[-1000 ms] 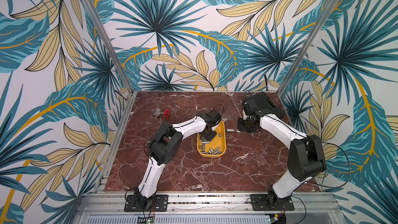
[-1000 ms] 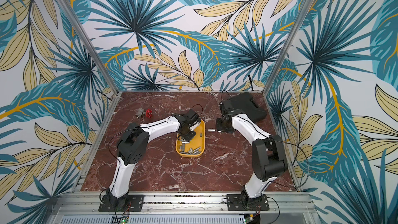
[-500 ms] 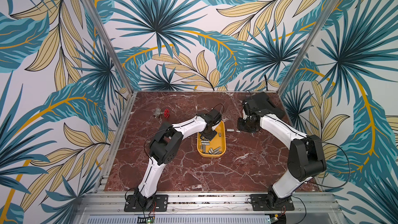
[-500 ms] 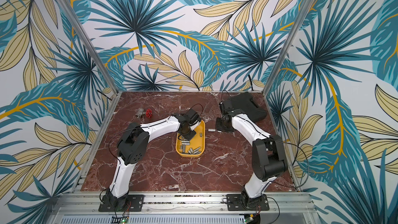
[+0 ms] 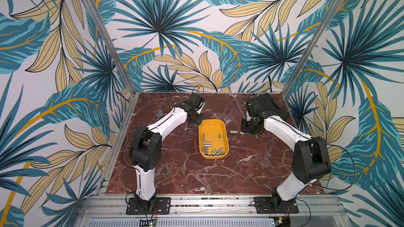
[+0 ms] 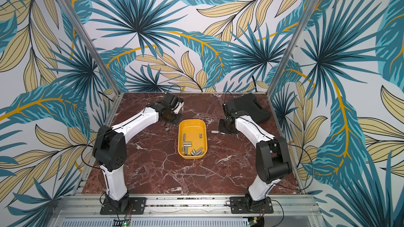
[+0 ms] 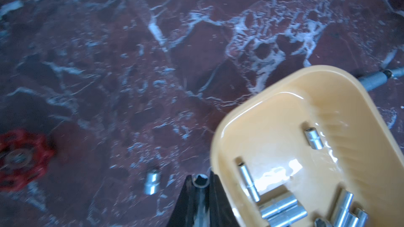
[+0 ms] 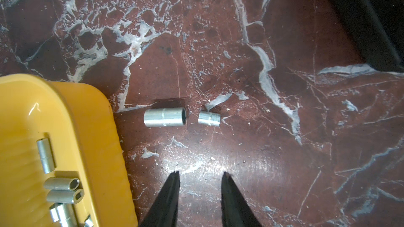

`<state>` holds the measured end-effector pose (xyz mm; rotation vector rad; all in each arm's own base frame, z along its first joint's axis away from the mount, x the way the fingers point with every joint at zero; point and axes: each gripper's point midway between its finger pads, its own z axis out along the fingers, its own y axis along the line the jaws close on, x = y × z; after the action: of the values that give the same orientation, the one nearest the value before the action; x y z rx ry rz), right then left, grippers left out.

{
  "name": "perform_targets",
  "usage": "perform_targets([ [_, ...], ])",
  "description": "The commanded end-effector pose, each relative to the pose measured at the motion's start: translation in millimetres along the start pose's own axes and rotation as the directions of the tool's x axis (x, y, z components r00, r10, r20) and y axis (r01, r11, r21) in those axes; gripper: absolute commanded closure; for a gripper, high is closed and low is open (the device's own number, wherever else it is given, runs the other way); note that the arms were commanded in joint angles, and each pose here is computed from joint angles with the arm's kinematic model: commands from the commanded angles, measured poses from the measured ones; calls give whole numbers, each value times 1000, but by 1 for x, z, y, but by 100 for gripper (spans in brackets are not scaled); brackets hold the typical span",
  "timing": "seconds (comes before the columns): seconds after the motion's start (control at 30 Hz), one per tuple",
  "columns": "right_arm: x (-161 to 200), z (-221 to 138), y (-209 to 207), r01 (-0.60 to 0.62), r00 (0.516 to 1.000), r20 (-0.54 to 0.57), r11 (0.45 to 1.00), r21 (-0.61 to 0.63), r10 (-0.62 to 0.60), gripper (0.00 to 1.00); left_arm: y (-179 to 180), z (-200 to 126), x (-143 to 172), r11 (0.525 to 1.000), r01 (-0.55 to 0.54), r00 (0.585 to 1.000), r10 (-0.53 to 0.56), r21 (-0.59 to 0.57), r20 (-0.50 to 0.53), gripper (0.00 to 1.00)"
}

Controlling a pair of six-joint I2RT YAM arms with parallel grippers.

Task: Take out the socket from the storage box
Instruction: Place the socket head at the center of the board.

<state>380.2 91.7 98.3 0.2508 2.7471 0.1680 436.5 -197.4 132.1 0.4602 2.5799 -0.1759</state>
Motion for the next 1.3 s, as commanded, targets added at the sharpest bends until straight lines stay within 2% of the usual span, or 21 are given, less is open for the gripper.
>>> perform_targets([
  [0.0, 7, -4, -3, -16, 1000, -6, 1000, -6, 16, 66, 33, 9, 30, 995, 103, 992, -104, -8, -74, 85],
  [0.13, 7, -3, -3, -16, 1000, -5, 1000, -7, 16, 66, 61, 19, 51, 984, 178, 977, -180, -22, -114, 85],
  [0.33, 8, -4, -3, -18, 1000, -5, 1000, -7, 18, 66, 76, 39, 69, 970, 242, 956, -240, -10, -169, 86],
  [0.77, 9, -6, -4, -19, 1000, -5, 1000, -3, 19, 66, 76, 67, 80, 962, 274, 939, -266, 7, -220, 85],
  [1.27, 8, -8, -4, -17, 1000, -5, 1000, -5, 17, 66, 82, 72, 80, 959, 285, 935, -280, -9, -217, 73],
])
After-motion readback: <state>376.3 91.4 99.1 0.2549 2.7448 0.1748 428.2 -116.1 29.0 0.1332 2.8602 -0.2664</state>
